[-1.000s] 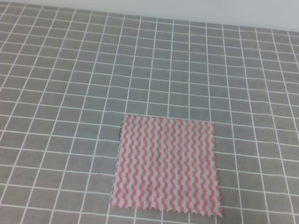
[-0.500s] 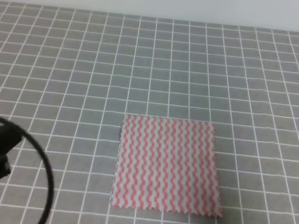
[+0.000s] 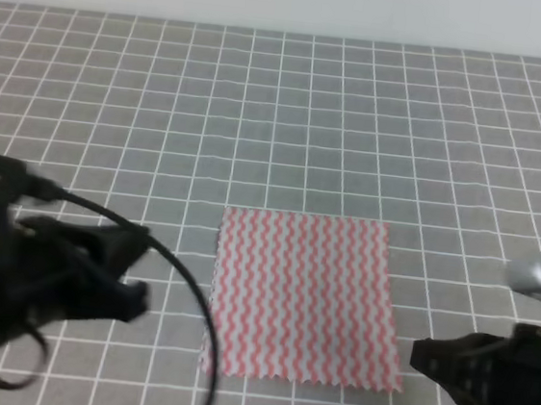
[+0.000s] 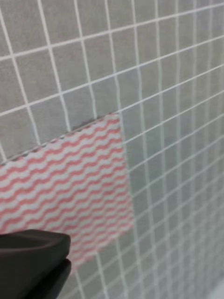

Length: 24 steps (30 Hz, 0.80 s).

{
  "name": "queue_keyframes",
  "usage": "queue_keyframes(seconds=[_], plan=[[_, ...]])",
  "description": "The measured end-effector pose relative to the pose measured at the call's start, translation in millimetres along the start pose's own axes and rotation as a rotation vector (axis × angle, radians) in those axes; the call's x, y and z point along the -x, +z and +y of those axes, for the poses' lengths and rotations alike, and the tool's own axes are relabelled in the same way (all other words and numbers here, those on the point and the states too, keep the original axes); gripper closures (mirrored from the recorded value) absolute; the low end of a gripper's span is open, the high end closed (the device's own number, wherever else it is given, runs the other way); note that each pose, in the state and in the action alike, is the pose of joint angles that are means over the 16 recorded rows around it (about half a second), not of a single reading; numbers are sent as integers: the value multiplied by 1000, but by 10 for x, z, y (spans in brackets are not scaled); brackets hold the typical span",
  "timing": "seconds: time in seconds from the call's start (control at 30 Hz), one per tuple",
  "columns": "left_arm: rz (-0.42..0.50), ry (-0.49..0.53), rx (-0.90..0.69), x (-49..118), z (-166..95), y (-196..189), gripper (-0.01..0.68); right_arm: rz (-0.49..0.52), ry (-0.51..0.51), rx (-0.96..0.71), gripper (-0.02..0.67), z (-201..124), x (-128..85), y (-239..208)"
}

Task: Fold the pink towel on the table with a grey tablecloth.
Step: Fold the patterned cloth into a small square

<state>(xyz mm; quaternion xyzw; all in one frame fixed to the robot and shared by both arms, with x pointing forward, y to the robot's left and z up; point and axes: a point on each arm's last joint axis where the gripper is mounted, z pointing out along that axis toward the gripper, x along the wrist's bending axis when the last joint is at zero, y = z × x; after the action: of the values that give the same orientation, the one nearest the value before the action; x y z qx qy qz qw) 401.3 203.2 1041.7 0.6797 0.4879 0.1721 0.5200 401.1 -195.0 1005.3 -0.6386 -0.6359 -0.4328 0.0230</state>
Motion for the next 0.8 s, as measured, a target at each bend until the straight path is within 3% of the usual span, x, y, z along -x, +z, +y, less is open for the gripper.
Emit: queue_keyframes(seconds=[0.27,0.53,0.8], plan=[[-12,57,-51,162,-104,188,675,-90,34,-68,569,-26,78,381],[-20,66,-62,191,-121,213,675,-181,119,-121,438,-38,245,677],[-20,67,-64,190,-124,216,675,-222,168,-177,379,-33,319,920]])
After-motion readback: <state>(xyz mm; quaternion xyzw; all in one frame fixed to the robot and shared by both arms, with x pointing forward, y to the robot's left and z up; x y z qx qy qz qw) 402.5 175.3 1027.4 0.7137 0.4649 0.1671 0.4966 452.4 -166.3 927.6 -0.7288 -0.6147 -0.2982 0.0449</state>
